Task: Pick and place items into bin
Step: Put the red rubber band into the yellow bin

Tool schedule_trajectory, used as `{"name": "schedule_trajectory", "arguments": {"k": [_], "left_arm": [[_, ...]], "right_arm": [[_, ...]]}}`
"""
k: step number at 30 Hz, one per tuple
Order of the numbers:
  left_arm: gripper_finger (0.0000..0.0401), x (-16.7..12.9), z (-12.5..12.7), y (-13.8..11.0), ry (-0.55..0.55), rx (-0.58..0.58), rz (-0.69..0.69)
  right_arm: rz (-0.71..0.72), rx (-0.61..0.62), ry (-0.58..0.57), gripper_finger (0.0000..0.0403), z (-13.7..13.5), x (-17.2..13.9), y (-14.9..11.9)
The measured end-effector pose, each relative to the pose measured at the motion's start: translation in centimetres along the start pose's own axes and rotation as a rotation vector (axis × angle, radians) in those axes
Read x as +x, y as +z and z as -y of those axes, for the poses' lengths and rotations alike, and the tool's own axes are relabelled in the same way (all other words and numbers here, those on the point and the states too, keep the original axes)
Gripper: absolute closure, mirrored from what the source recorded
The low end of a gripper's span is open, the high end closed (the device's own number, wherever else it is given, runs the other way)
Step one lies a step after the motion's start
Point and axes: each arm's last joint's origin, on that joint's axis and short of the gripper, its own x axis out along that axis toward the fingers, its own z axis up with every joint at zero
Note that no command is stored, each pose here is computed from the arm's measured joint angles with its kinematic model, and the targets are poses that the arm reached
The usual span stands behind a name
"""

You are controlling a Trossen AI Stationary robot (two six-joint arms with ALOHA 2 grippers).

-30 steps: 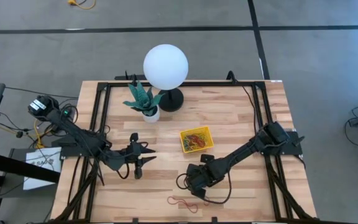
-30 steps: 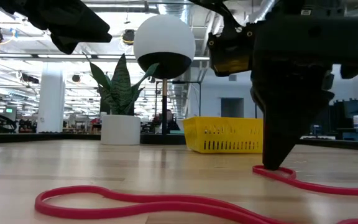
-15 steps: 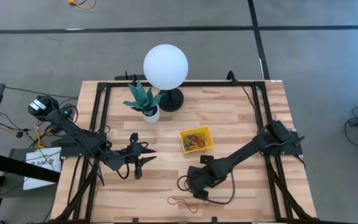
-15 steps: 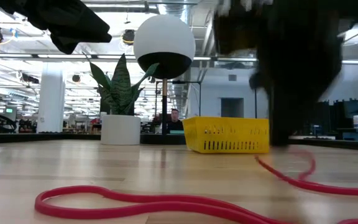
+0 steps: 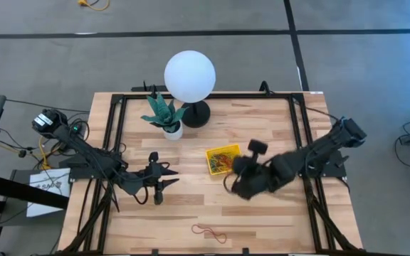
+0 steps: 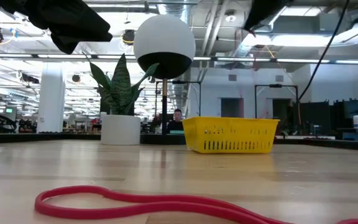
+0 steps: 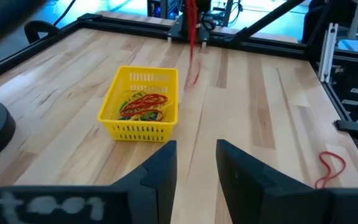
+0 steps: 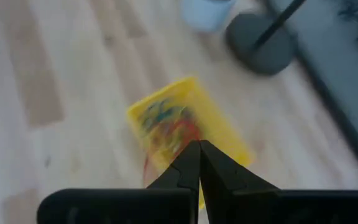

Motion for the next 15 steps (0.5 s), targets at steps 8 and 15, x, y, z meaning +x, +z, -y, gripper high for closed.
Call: {"name": "schedule_trajectory", "arguments": {"k": [8,15], "left_arm": [[0.0298,0.0,0.0,-0.1,0.002,0.006,-0.006],[0.0298,0.0,0.0,-0.1,0.004,0.011,-0.008]], "right_arm": [[-0.059,0.041,-0.082,0.0402,3.3,3.0,1.7],[-0.257,-0.018,-0.076,0.0403,2.2,9.2,1.3]]}}
